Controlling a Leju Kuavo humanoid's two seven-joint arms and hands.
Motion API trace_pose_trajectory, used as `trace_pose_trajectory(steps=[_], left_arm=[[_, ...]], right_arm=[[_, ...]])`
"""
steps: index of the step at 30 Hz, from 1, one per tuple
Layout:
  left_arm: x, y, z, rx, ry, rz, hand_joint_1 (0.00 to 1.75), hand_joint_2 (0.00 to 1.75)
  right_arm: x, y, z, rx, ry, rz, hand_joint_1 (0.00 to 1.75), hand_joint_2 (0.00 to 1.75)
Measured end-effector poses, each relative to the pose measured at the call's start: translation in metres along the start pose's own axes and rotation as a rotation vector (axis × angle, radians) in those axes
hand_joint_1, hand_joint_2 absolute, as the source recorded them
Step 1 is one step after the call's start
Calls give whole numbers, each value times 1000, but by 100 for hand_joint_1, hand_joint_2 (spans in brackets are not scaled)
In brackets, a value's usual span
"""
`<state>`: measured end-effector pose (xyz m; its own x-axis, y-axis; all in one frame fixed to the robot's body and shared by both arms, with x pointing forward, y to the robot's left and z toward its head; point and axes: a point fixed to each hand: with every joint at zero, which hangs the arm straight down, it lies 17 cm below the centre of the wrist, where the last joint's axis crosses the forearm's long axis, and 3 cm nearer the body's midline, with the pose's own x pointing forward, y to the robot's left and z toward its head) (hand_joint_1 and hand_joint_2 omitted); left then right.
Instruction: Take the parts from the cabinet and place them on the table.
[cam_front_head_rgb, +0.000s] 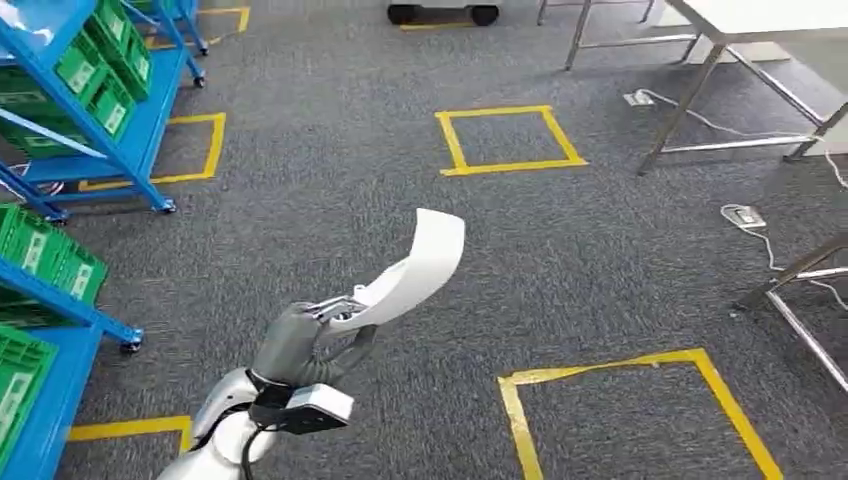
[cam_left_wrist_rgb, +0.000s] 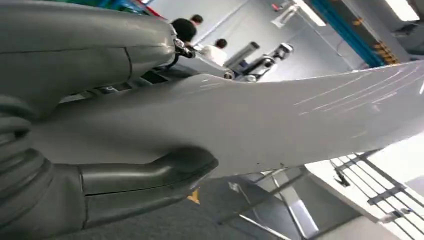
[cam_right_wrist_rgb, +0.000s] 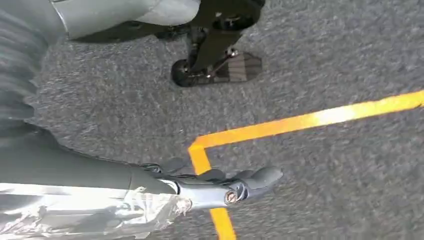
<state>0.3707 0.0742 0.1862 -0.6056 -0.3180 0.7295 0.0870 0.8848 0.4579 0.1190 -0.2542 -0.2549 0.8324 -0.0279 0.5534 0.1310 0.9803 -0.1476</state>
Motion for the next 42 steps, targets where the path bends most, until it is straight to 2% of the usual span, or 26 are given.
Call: trace_pose_trajectory(steps=[42], left_arm=[[-6, -3, 4, -25, 10, -5, 175, 175]], right_arm=[[0, 3, 1, 22, -6, 13, 0, 175]])
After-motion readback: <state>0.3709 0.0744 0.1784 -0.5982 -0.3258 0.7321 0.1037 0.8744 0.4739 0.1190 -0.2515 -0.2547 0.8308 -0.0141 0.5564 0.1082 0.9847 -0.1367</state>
